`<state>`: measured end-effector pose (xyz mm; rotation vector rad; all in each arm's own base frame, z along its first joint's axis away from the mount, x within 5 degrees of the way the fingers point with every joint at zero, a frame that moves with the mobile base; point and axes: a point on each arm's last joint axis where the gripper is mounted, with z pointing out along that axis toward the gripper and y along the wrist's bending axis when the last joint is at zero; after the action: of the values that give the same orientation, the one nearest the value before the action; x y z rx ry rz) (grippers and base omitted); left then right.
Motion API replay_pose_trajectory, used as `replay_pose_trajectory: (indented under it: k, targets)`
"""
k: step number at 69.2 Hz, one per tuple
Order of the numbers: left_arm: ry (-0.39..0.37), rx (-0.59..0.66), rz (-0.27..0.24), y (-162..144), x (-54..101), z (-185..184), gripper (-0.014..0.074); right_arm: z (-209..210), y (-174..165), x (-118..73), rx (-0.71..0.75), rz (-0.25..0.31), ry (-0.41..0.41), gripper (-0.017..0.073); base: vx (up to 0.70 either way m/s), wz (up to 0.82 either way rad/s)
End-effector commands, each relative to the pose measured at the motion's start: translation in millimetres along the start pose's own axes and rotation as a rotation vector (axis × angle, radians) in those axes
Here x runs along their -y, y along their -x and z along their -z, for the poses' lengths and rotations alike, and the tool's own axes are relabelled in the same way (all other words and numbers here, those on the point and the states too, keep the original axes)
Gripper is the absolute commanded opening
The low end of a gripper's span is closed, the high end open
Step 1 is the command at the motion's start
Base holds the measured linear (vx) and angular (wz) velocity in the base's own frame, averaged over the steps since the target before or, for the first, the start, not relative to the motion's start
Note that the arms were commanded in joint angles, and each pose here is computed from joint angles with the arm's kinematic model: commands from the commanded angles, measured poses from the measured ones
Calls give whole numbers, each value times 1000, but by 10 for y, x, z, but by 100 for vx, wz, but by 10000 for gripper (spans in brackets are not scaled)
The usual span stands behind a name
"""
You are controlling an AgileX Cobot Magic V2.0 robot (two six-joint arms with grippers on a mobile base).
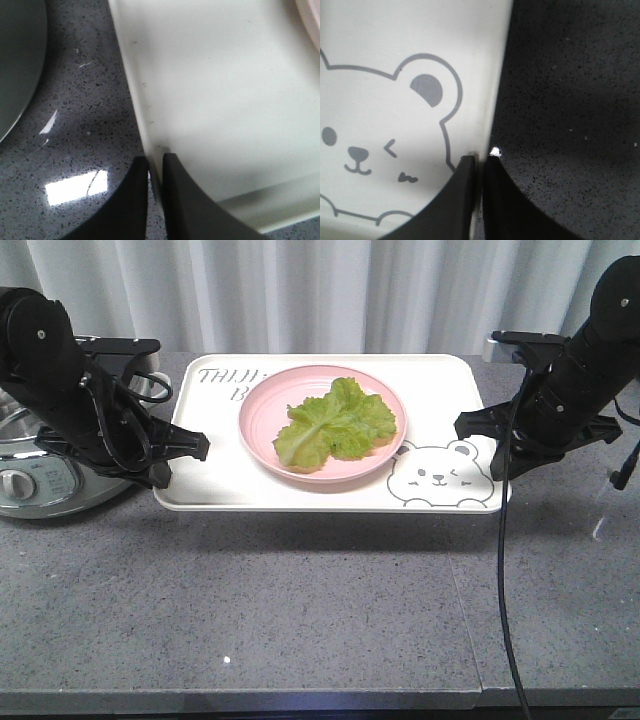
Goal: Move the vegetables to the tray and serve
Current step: 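Lift the tray off the counter with both grippers, then hold the raised tray level with both grippers while the base turns away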
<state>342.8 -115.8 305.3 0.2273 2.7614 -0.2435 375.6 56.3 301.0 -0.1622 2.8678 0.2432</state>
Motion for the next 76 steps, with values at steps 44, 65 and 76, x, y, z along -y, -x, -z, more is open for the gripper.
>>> replay_pose_trajectory:
  k: [44, 65, 76]
  targets:
    - [-132, 143, -16, 68, 237, 337, -8, 341, 35, -203, 140, 33, 108, -4, 0, 0]
    - [-132, 143, -16, 68, 237, 337, -8, 341, 35, -203, 140, 33, 108, -4, 0, 0]
    - [-132, 143, -16, 68, 237, 337, -7, 341, 35, -203, 140, 33, 108, -4, 0, 0]
